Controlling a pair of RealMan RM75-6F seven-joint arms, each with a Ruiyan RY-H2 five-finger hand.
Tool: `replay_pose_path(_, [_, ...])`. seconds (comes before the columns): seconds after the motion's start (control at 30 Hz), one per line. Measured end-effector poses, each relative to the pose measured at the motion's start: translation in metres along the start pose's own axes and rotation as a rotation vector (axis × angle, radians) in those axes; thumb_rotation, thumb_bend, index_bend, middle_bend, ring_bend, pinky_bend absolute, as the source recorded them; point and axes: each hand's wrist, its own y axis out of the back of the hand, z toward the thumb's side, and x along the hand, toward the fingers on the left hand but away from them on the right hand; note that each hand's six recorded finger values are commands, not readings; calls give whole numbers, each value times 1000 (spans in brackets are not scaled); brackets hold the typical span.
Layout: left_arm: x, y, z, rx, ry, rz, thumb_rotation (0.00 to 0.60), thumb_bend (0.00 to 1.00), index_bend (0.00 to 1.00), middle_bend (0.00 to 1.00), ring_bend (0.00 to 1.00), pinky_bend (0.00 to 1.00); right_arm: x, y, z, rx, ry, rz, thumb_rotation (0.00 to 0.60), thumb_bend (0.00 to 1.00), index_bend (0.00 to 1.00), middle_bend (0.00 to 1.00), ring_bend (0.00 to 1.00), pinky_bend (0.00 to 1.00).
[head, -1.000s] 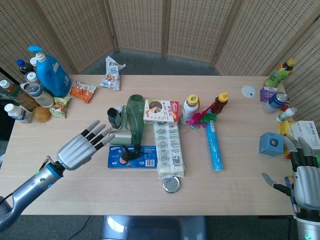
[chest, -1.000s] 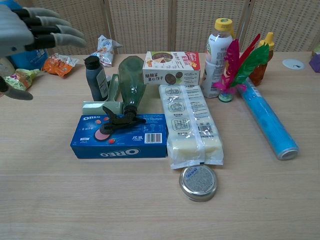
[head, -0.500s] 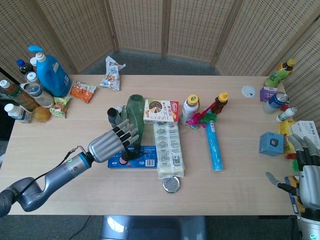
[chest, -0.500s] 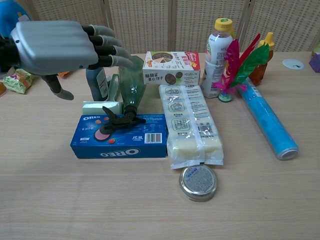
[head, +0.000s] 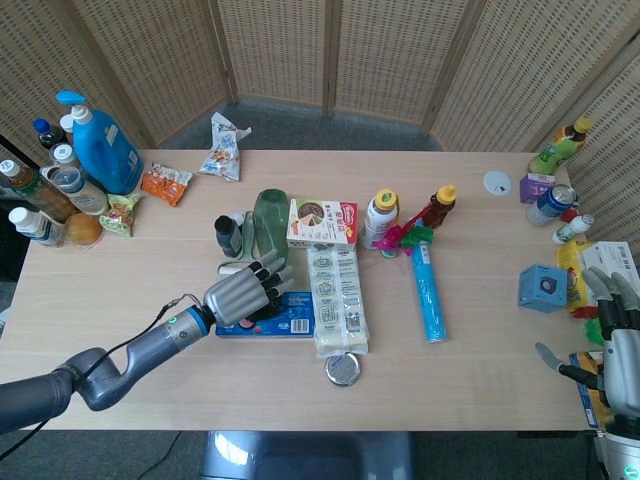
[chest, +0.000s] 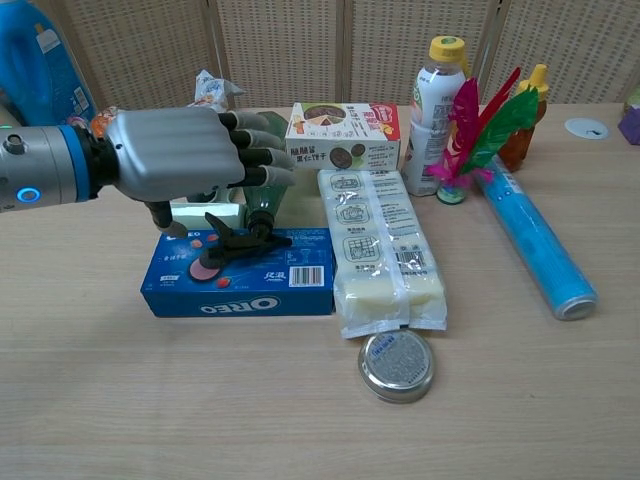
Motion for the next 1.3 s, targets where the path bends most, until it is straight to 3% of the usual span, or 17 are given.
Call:
replay_pose_path(0.6, [20, -13, 11, 28, -12, -53, 600, 0, 1, 0, 0, 0, -3, 5, -5, -26, -14, -13, 600, 0, 0, 108, 0, 0])
replay_pose_path(0.93, [28, -18, 16, 37, -7, -72, 600, 0, 124, 0, 0, 12, -3, 6, -6, -33, -12, -14, 600, 0, 0, 108, 0, 0])
replay_pose_path(1.07, [32, -18, 19, 50, -7, -66, 600, 0, 278, 47, 56, 228, -3, 7, -6, -35, -11, -15, 600, 0, 0, 109, 0, 0])
replay_pose_path(1.13, [34, -19, 20, 59, -4, -61, 600, 0, 400, 222, 231, 439, -3, 7, -6, -39, -9, -17, 600, 0, 0, 109, 0, 0])
replay_pose_path(1.2, [36, -19, 21, 66, 3, -53, 600, 0, 472, 336, 334, 564, -3, 8, -6, -43, -7, -20, 600, 0, 0, 109, 0, 0])
replay_pose_path(1.3, [36, -16, 23, 68, 11, -36, 600, 0, 575, 453, 440, 643, -3, 9, -6, -45, -6, -22, 600, 0, 0, 109, 0, 0])
